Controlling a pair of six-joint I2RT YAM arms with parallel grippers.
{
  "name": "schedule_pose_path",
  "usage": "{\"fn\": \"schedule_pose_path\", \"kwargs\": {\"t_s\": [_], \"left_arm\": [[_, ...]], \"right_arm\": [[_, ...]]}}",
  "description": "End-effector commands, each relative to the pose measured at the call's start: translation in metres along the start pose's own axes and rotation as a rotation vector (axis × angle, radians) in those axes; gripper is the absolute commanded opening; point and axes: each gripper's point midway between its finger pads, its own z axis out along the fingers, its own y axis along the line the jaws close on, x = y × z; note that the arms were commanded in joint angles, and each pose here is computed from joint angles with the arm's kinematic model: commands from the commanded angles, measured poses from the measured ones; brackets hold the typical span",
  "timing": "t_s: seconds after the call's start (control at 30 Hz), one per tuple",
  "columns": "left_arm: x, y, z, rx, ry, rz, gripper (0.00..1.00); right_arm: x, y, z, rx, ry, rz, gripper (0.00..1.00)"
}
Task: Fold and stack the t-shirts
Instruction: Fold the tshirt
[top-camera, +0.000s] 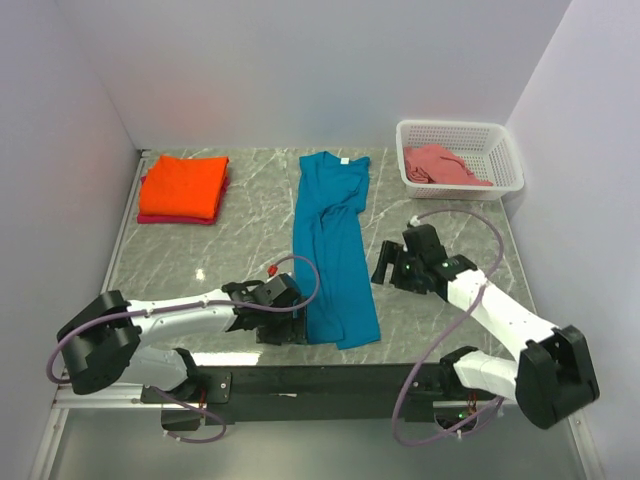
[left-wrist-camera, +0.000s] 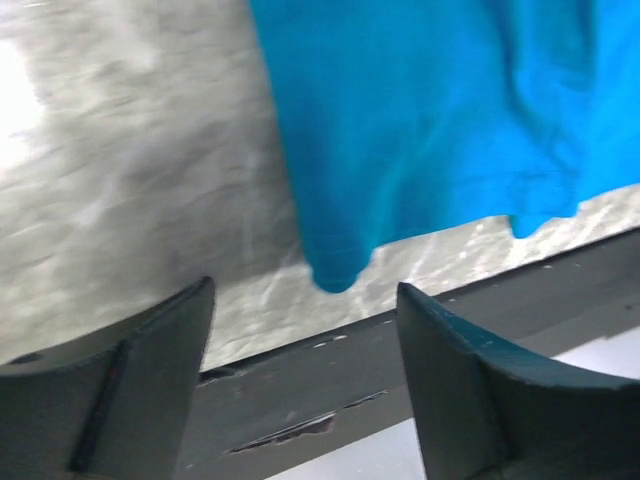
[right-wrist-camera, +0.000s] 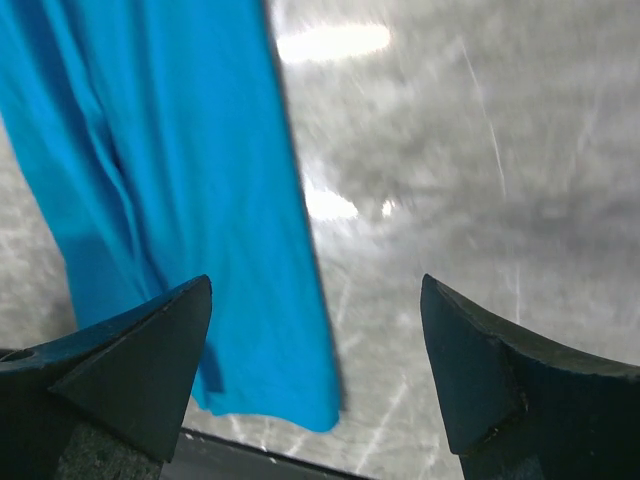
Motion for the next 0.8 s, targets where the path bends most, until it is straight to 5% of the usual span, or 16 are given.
{"fn": "schedule_pose_path", "kwargs": {"t_s": [0.0, 0.17, 0.3, 0.37, 0.63, 0.77], "left_arm": [[-0.001, -0.016, 0.009, 0.066, 0.022, -0.020, 0.77], [-0.002, -0.016, 0.015, 0.045, 0.038, -0.010, 0.57], [0.001, -0.011, 0.018, 0.022, 0.052, -0.024, 0.12], [0.003, -0.009, 0.021, 0.007, 0.062, -0.029, 0.01], [0.004, -0.008, 0.017, 0.009, 0.061, -0.042, 0.01], [0.003, -0.005, 0.015, 0.002, 0.047, -0.050, 0.01]], "right_arm": [[0.004, -0.006, -0.008, -0.009, -0.045, 0.039, 0.91], [0.030, -0.015, -0.011, -0.007, 0.014, 0.052, 0.89], [0.057, -0.011, -0.012, -0.083, 0.089, 0.053, 0.87], [0.074, -0.009, -0.009, -0.127, 0.144, 0.057, 0.86], [0.125, 0.007, -0.012, -0.183, 0.305, 0.010, 0.81], [0.137, 0.006, -0.008, -0.147, 0.351, 0.004, 0.64]]}}
